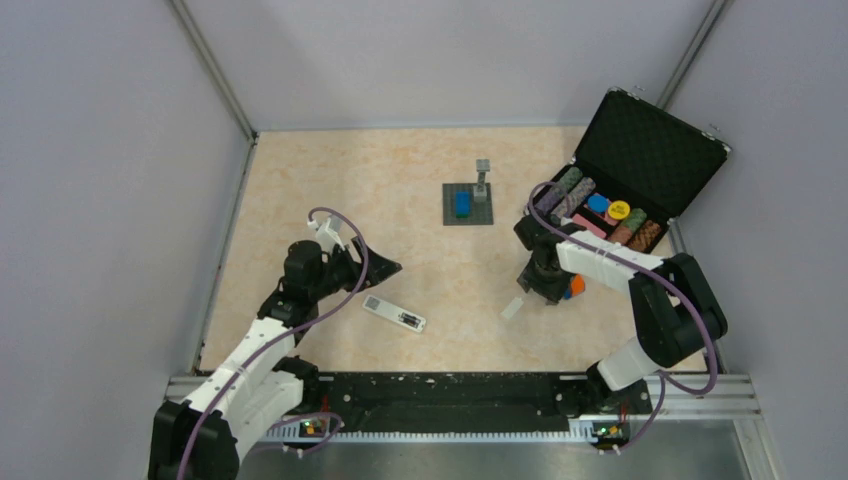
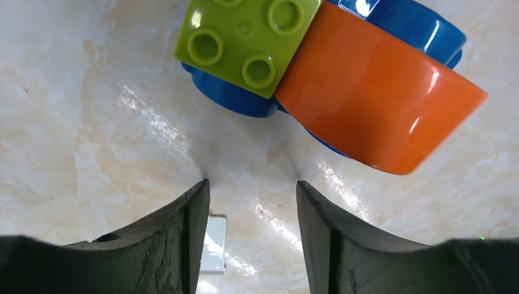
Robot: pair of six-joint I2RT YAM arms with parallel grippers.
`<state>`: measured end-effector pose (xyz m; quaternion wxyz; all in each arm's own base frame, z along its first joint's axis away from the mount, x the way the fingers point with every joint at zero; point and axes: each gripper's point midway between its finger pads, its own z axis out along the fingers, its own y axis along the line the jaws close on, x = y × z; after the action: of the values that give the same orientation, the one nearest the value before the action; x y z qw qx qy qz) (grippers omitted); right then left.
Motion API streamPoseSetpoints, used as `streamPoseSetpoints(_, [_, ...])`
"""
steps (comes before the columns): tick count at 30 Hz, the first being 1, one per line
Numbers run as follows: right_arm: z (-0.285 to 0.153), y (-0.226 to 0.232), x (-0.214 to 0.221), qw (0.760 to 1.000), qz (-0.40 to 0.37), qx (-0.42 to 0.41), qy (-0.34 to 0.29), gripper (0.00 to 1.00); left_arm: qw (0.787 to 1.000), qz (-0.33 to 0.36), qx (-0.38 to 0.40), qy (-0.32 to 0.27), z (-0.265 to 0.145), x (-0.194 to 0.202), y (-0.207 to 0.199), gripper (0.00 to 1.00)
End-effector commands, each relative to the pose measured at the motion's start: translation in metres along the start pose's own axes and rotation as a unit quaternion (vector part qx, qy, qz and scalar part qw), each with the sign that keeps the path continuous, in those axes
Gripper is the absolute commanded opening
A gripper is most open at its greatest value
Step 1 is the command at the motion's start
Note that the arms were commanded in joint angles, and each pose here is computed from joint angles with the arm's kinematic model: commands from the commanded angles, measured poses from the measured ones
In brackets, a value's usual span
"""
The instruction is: Load the batteries into the remote control
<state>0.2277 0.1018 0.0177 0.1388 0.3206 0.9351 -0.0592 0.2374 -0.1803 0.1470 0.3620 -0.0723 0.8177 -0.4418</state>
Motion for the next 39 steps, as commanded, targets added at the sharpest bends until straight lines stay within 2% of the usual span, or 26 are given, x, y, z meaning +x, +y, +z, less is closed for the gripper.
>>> streamPoseSetpoints(1, [-0.027, 0.008, -0.015, 0.999, -0.013, -0.042, -0.019, 0.55, 1.0, 0.019, 0.01, -0.012, -0.002, -0.007, -0.008, 0.74])
streamPoseSetpoints(10, [-0.057, 0.035, 0.026, 0.995, -0.007, -0.094, 0.027, 0.58, 1.0, 0.024, 0.001, -0.01, -0.002, -0.008, -0.006, 0.74])
streamPoseSetpoints(16, [-0.054, 0.04, 0.055, 0.995, 0.01, -0.077, 0.057, 0.58, 1.0, 0.023, -0.001, -0.006, 0.0, -0.005, -0.002, 0.74])
streamPoseSetpoints(25, [-0.045, 0.045, 0.075, 0.995, -0.023, -0.06, 0.074, 0.63, 1.0, 0.024, -0.003, -0.005, 0.001, -0.006, -0.001, 0.74])
streamPoseSetpoints(31, [-0.037, 0.041, 0.081, 0.996, -0.02, -0.05, 0.078, 0.58, 1.0, 0.021, -0.001, -0.004, 0.001, -0.004, -0.001, 0.74])
streamPoseSetpoints(39, [-0.03, 0.038, 0.086, 0.995, 0.011, -0.042, 0.084, 0.55, 1.0, 0.022, -0.005, -0.006, -0.002, -0.001, 0.001, 0.74])
